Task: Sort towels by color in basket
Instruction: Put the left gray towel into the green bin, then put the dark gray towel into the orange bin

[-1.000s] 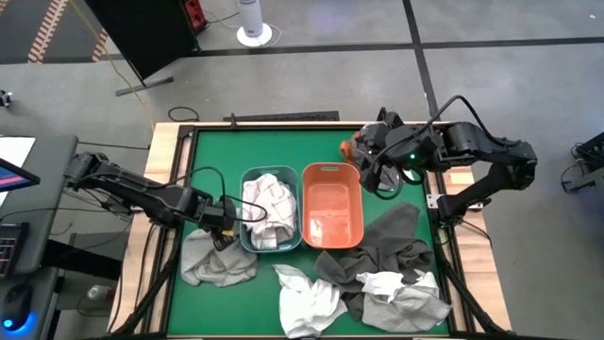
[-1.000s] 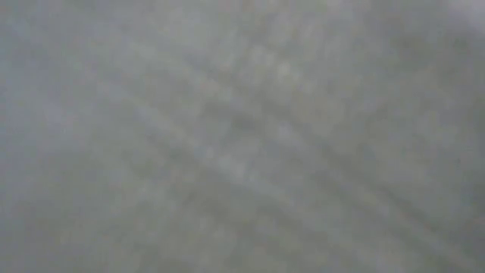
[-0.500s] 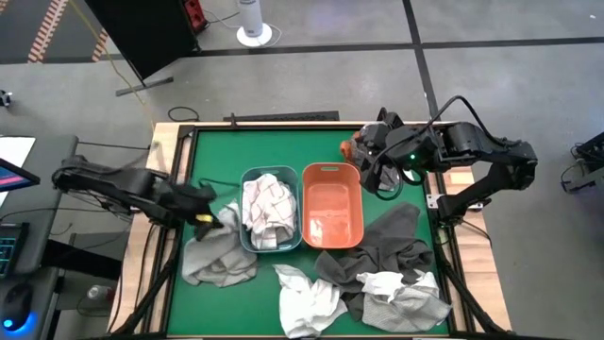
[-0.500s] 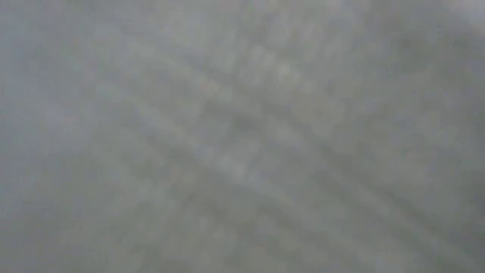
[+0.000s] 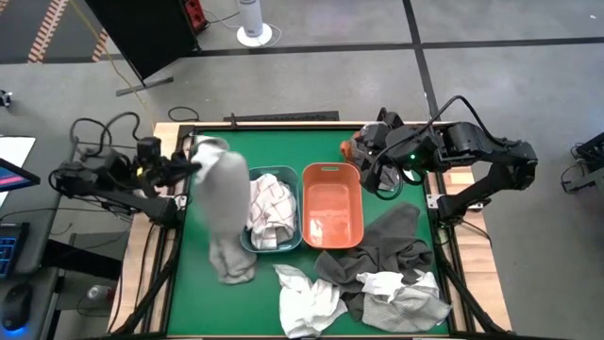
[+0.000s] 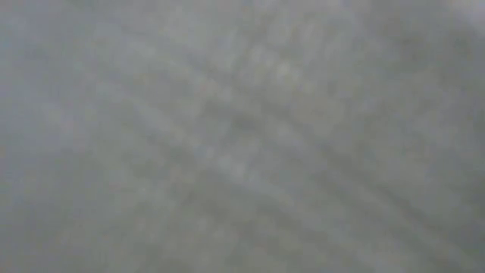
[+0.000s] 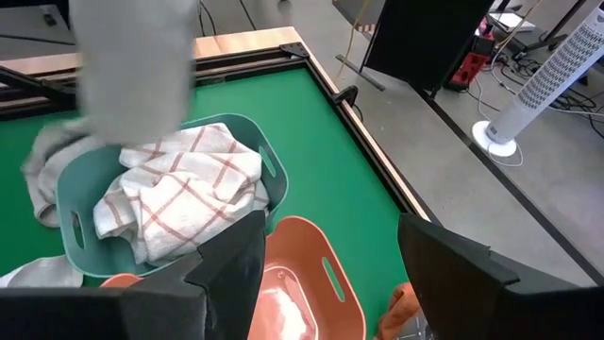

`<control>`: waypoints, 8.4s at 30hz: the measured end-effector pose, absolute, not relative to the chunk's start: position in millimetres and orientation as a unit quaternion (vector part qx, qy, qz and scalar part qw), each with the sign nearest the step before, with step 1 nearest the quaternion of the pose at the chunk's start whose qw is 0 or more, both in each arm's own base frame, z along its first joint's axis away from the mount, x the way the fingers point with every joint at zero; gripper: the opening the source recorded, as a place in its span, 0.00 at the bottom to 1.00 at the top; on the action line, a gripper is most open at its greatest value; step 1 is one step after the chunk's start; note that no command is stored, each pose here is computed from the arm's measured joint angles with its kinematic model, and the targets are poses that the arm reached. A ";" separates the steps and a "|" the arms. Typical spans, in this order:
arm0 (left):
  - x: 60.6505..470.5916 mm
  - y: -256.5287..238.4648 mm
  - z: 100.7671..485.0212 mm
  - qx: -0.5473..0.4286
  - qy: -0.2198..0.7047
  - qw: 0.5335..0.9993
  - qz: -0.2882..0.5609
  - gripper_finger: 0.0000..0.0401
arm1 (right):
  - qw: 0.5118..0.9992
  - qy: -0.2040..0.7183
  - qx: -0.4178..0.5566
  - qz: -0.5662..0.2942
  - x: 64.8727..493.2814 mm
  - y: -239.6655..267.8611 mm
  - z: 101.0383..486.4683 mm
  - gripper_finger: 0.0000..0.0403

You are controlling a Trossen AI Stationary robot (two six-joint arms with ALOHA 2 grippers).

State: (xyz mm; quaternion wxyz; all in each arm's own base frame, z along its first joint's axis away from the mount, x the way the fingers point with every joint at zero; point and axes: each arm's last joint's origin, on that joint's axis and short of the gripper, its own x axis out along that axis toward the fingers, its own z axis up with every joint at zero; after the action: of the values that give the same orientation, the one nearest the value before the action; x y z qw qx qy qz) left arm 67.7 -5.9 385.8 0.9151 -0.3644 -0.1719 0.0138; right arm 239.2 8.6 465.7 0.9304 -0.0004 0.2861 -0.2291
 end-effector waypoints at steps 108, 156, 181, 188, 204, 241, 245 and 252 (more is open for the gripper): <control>328.8 -0.5 253.3 -0.050 0.548 0.835 -0.012 0.01 | 0.917 0.328 0.019 -0.225 251.2 15.9 450.6 0.67; 228.6 1.9 354.0 -0.125 0.444 0.886 0.055 0.61 | 0.918 0.389 0.040 -0.071 256.6 32.1 431.6 0.67; 194.1 -11.5 376.8 -0.164 0.382 0.902 0.115 0.61 | 0.764 0.634 0.118 -0.020 174.6 109.6 260.3 0.64; 194.3 -11.7 377.1 -0.192 0.378 0.898 0.121 0.61 | 0.719 0.687 0.082 -0.065 170.5 87.5 216.4 0.61; 203.4 -31.3 389.8 -0.241 0.303 0.918 0.079 0.61 | 0.711 0.694 0.104 -0.051 175.9 67.9 183.2 0.05; 216.8 -27.9 413.8 -0.178 0.166 0.968 0.066 0.61 | 0.985 -0.166 -0.026 -0.027 147.6 10.8 568.3 0.06; 217.1 -27.2 414.3 -0.171 0.164 0.969 0.066 0.61 | 0.966 -0.245 -0.067 -0.048 144.7 8.1 583.9 0.06; 217.0 -25.7 414.4 -0.168 0.160 0.969 0.084 0.61 | 0.957 -0.261 -0.093 -0.085 179.0 -0.3 582.4 0.06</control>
State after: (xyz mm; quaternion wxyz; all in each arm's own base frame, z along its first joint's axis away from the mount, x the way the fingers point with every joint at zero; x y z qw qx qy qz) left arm 217.0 -25.7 414.4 0.9691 -0.1684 0.1596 0.0836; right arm 179.0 -0.3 582.4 0.9570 -0.0930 -0.2612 -0.0849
